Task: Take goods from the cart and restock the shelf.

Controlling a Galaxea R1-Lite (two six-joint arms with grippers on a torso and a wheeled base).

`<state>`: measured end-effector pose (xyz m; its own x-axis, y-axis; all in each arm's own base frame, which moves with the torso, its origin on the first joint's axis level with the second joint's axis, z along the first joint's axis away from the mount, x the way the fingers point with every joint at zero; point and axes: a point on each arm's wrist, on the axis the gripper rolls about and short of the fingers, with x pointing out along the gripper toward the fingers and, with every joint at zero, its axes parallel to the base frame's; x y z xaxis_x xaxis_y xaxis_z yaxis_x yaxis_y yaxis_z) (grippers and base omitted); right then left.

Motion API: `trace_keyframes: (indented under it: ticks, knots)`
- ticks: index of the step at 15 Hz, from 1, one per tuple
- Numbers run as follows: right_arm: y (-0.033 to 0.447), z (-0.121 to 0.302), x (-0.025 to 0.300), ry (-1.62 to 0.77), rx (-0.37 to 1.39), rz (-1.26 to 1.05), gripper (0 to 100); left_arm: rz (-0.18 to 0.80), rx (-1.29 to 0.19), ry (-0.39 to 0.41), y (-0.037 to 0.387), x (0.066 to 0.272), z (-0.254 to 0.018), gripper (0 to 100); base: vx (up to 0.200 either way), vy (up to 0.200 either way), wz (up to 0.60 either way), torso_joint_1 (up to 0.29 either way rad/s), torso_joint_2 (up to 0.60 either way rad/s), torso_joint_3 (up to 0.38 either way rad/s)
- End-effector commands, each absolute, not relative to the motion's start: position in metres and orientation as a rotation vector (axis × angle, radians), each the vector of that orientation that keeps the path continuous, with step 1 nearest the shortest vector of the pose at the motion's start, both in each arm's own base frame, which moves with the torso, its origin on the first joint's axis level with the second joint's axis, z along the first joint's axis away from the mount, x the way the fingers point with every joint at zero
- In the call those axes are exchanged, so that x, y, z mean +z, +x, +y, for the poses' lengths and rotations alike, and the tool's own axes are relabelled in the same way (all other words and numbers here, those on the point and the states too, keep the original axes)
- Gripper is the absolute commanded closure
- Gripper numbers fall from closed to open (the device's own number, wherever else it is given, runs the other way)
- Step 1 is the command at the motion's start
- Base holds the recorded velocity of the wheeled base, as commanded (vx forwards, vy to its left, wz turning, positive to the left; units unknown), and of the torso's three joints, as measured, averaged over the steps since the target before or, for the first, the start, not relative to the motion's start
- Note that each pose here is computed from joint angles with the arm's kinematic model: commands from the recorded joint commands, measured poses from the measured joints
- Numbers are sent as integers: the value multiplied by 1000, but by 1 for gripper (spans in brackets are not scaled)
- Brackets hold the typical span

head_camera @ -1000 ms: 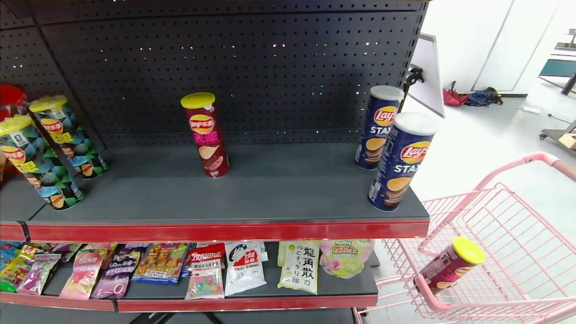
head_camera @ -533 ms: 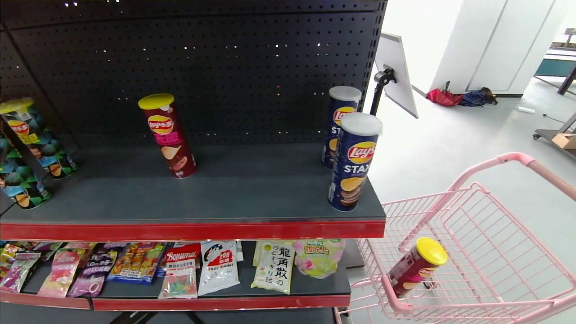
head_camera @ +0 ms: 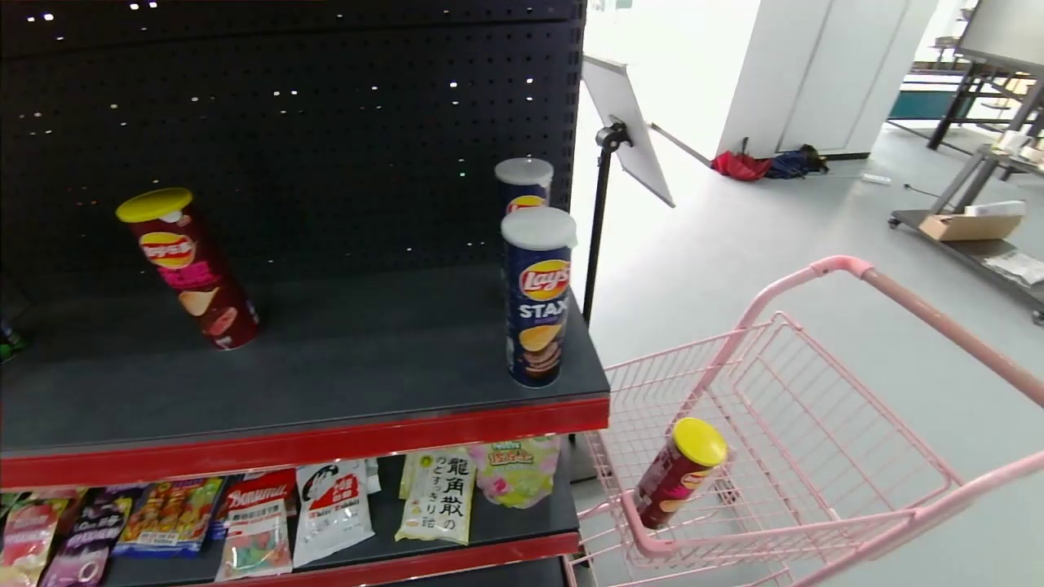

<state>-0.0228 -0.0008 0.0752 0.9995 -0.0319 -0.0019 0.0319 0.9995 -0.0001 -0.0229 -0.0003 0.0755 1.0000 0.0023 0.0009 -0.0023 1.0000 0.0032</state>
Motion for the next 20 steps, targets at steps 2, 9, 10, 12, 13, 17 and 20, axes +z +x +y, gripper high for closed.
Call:
trace_keyframes:
  ticks: [2,9,10,12,13,17,20]
  knots:
    - [-23,-1,75,0,-32,3,0,0,2,3,-23,75,0,0,0,0,-300,-1,1,1]
    - [-23,-1,75,0,-32,3,0,0,2,3,-23,75,0,0,0,0,0,-11,22,16]
    - [-23,-1,76,2,-34,2,0,0,2,3,-23,75,0,0,0,0,0,-139,330,173]
    - [-23,-1,75,2,-34,2,0,0,0,3,-23,75,0,0,0,0,0,-141,344,183]
    - [-23,-1,75,1,-32,3,0,0,2,3,-23,75,0,0,0,0,0,-139,334,193]
    - [-23,-1,76,3,-32,0,0,0,2,3,-23,75,0,0,0,0,0,-149,362,217]
    - [-23,-1,75,5,-34,1,0,0,0,3,-23,75,0,0,0,0,0,-145,378,225]
